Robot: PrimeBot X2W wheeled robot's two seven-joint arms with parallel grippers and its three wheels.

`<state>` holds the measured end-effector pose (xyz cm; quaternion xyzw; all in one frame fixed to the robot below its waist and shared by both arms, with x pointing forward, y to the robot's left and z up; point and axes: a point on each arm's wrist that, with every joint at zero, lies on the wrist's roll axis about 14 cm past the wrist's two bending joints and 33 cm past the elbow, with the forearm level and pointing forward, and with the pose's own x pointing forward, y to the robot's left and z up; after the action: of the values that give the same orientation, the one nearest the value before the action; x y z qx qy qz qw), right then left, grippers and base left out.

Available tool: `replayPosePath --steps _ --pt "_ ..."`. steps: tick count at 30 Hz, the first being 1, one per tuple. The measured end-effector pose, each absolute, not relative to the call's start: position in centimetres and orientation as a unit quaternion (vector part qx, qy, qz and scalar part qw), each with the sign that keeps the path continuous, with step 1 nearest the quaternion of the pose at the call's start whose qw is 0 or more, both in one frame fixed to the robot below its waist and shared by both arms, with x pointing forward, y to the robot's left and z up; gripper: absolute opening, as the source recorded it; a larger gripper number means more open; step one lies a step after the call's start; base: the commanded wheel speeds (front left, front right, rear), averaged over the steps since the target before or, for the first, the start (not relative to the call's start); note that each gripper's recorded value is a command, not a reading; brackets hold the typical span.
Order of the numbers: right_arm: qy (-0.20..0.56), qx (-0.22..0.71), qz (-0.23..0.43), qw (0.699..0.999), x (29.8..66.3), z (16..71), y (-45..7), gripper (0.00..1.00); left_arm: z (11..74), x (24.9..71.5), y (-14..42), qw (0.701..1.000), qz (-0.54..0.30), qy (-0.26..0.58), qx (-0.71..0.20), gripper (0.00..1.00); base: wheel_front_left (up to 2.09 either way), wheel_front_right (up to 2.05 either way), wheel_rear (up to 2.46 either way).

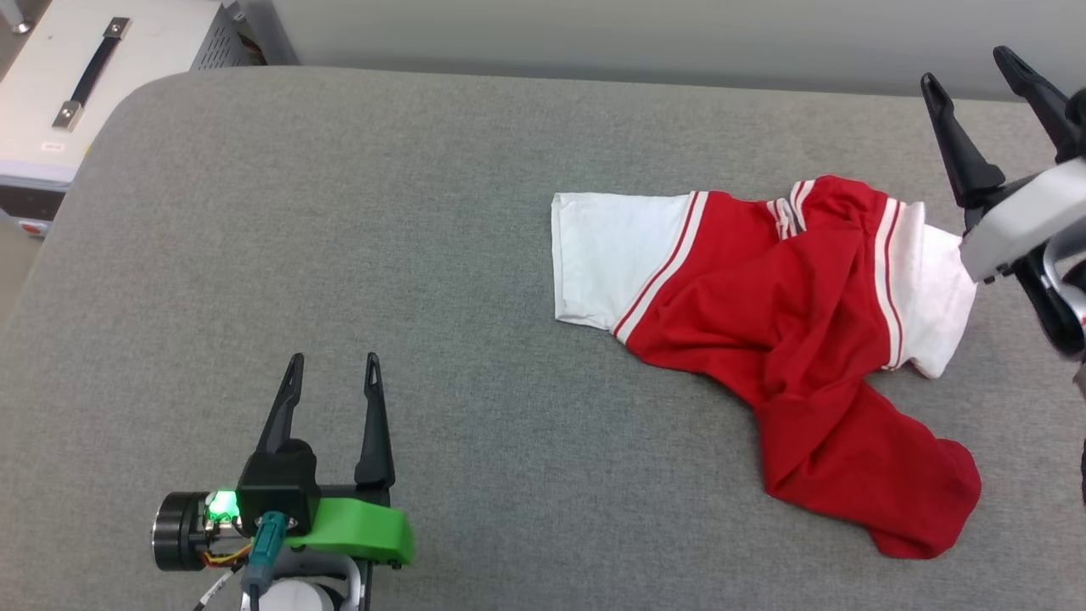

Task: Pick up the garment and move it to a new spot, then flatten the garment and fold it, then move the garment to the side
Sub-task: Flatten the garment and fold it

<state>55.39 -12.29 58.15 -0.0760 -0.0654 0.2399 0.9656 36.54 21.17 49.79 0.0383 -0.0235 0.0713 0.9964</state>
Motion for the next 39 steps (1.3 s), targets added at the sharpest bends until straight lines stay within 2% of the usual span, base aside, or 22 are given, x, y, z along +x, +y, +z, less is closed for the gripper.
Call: replayPosePath --steps 2,9,19,24,31,34,39 --pt "-0.097 -0.063 0.217 0.969 53.7 59.1 -13.2 1.00 50.1 36.3 20.9 0.997 0.067 -0.028 0.039 1.00 0.00 0.00 0.00" --pt "-0.136 -0.030 0.150 0.979 46.6 58.2 -14.9 1.00 51.0 35.4 20.3 0.997 0.055 -0.043 0.040 1.00 0.00 0.00 0.00" --pt "-0.124 0.010 0.079 0.989 40.2 56.2 -17.1 1.00 51.5 34.6 19.7 0.997 0.036 -0.051 0.048 1.00 0.00 0.00 0.00" --pt "-0.125 0.010 0.063 0.990 39.4 56.1 -17.9 1.00 52.3 36.8 18.6 0.997 -0.015 -0.062 0.052 1.00 0.00 0.00 0.00" --pt "-0.120 -0.004 0.057 0.991 39.4 55.8 -18.4 1.00 54.8 44.0 16.6 0.987 -0.110 -0.085 0.086 1.00 0.00 0.00 0.00" --pt "-0.121 -0.007 0.051 0.991 39.9 55.8 -18.8 1.00 55.2 47.6 15.4 0.985 -0.138 -0.057 0.089 1.00 0.00 0.00 0.00" --pt "-0.116 -0.016 0.042 0.992 40.9 55.3 -19.5 1.00 52.6 52.2 11.6 0.967 -0.212 0.076 0.117 1.00 0.00 0.00 0.00"
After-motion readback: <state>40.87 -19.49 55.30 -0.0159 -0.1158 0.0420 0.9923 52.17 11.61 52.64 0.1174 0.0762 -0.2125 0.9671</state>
